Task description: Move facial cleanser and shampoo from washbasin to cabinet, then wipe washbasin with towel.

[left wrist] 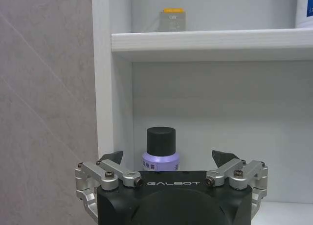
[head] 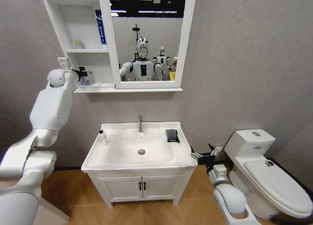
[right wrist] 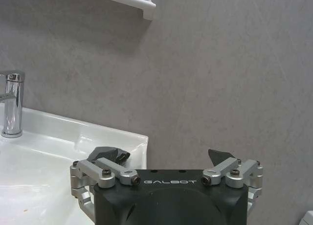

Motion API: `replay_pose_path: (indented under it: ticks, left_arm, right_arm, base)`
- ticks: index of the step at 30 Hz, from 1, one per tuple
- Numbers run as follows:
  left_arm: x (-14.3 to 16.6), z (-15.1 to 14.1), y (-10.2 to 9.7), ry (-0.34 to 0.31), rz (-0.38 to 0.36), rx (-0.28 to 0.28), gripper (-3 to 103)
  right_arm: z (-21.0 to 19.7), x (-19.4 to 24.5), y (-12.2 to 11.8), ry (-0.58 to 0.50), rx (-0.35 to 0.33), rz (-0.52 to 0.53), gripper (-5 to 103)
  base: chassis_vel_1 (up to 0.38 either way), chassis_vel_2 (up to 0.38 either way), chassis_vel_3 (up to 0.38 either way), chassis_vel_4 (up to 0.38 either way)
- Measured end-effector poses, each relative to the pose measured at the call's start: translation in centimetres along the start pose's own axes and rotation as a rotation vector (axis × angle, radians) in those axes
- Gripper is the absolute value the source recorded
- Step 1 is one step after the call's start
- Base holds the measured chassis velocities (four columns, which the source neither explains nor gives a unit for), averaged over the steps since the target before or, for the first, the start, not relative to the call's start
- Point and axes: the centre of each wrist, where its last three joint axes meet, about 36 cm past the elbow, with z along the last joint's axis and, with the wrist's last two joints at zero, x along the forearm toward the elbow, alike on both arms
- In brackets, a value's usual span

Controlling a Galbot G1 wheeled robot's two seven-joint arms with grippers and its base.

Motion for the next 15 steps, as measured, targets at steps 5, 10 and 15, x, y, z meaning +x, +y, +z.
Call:
replay_pose_path:
  ticks: [5, 10, 15]
  left_arm:
    - [3.6, -1.0, 1.0, -0.039, -0.02, 0.006, 100]
    - [6.9, -1.4, 1.2, -0.072, -0.028, 0.005, 100]
    - [12.6, -0.1, 2.2, -0.095, -0.041, 0.012, 100]
  right_arm:
    - [0.0, 0.1, 0.5, 0.001, -0.005, -0.011, 100]
    - [-0.1, 0.2, 0.7, 0.0, -0.006, -0.016, 100]
    - [-0.5, 0.7, 0.7, -0.01, -0.007, -0.011, 100]
  base:
    - [0.0, 0.0, 0.0, 0.0]
    - [0.0, 0.0, 0.0, 0.0]
    - [0.0, 0.0, 0.0, 0.0]
